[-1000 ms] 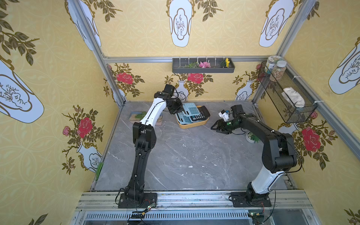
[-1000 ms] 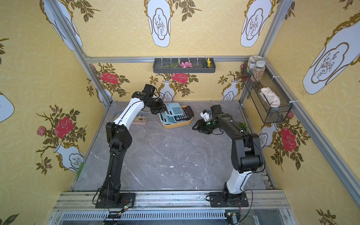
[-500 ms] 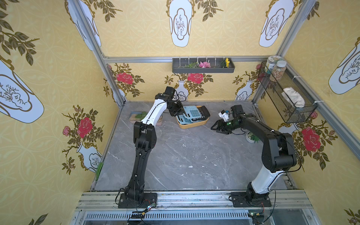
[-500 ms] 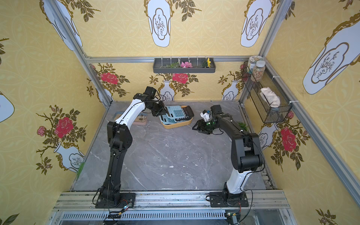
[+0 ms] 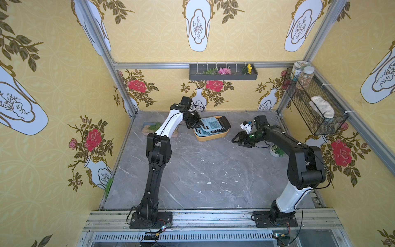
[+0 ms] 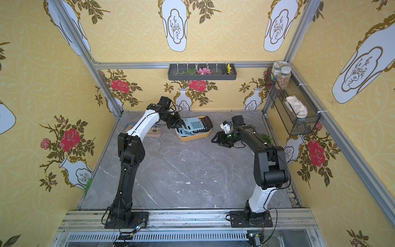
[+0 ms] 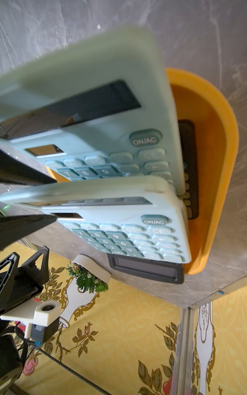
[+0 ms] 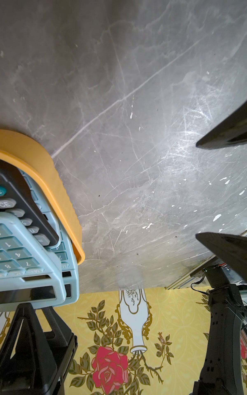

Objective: Put the calculator in the storage box
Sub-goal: Place the calculator in the storage box.

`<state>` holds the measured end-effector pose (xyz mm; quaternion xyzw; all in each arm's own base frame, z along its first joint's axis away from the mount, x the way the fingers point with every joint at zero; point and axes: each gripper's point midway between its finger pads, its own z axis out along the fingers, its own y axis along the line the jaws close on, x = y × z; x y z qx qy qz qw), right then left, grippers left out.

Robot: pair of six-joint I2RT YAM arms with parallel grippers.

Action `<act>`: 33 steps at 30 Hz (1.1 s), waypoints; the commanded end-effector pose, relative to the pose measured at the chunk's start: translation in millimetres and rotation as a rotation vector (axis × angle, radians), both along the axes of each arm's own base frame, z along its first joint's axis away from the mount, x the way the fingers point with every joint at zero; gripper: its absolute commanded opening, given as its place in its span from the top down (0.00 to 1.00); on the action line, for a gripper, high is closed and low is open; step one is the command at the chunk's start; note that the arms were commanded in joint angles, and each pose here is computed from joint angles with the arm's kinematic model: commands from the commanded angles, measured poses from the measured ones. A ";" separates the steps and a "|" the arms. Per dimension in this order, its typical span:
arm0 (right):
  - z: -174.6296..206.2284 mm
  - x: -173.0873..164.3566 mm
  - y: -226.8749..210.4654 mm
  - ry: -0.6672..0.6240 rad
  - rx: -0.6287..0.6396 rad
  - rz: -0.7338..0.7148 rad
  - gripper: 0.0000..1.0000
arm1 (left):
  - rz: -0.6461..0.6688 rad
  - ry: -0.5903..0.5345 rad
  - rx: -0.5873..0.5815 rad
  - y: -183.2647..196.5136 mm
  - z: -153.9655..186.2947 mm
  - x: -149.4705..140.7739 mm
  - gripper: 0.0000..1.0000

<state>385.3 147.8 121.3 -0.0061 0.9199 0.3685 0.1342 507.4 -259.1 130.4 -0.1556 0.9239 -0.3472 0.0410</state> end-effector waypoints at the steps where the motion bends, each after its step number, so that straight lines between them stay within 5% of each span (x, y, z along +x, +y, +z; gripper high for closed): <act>1: -0.3 -1.9 0.8 0.003 0.007 0.008 0.37 | -0.007 0.001 -0.011 -1.1 -4.4 1.6 0.72; 33: 5.4 0.2 1.6 -0.006 0.015 0.002 0.35 | 0.008 -0.018 0.007 11.5 12.1 1.6 0.68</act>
